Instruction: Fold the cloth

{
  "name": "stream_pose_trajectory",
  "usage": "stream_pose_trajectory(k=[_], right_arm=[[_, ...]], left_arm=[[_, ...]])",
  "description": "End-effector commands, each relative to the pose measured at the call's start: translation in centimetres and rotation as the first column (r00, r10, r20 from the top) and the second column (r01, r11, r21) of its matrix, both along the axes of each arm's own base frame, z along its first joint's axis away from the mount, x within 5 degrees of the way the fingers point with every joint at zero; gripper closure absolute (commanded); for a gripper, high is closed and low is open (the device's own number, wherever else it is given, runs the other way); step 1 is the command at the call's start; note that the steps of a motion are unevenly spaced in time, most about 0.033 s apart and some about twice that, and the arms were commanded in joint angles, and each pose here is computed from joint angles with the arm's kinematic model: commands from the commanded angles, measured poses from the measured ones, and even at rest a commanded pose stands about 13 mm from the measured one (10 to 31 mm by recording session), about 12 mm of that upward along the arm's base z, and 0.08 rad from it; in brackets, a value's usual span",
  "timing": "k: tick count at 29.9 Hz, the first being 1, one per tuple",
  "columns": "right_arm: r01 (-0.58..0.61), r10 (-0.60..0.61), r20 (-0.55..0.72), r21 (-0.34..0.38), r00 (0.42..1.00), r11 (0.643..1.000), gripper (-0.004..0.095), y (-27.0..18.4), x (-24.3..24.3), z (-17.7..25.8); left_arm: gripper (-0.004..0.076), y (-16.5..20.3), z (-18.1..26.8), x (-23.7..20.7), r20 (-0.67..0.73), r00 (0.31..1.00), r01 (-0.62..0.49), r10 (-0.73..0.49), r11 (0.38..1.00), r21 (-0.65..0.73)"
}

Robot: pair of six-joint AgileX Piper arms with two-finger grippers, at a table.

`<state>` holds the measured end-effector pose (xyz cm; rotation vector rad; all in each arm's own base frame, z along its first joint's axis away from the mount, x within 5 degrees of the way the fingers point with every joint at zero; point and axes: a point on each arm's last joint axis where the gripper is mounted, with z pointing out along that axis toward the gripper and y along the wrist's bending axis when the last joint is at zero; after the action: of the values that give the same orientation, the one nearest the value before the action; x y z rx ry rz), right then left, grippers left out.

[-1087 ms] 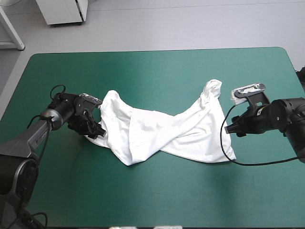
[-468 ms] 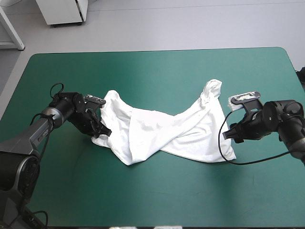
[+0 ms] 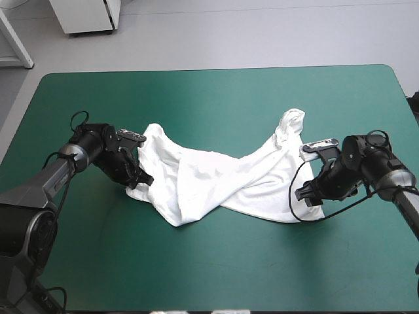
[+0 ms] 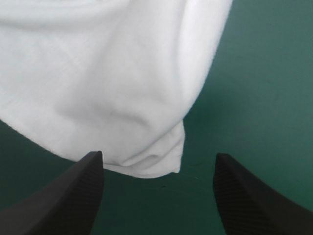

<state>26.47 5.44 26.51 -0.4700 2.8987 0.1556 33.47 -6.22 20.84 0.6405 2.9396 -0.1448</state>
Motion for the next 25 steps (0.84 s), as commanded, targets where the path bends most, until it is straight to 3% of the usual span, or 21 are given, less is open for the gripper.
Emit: stream_pose_trajectory(k=[1,13,16,19,24,25], right_arm=[[-0.031,0.031,0.030,0.011,0.999,0.999,0.0304,0.7,0.0,0.9],[-0.030,0.029,-0.063,-0.018,0.998,0.999,0.0305,0.8,1.1,-2.9],[-0.027,0.026,-0.101,-0.015,0.995,1.000,0.0344,0.9,1.4,-3.8],[-0.017,0.018,-0.135,0.004,0.991,1.000,0.0492,1.2,1.7,-4.6],[-0.050,0.059,-0.208,0.046,0.976,0.998,0.0886,1.7,1.7,-5.8],[-0.054,0.065,-0.213,0.057,0.975,0.997,0.0921,1.8,1.7,-5.8]], left_arm=[[0.0733,-0.3,0.5,-0.2,0.003,1.000,0.000,0.000,1.000,-0.009],[0.0733,-0.1,1.7,-0.5,0.040,0.999,0.006,-0.005,1.000,-0.005],[0.0733,-0.1,1.8,-0.5,0.042,0.999,0.006,-0.005,1.000,-0.005],[0.0733,-0.1,1.8,-0.5,0.042,0.999,0.006,-0.005,1.000,-0.005],[0.0733,-0.1,2.0,-0.6,0.045,0.999,0.006,-0.006,1.000,-0.006],[0.0733,-0.1,2.1,-0.8,0.041,0.999,0.007,-0.007,1.000,-0.006]])
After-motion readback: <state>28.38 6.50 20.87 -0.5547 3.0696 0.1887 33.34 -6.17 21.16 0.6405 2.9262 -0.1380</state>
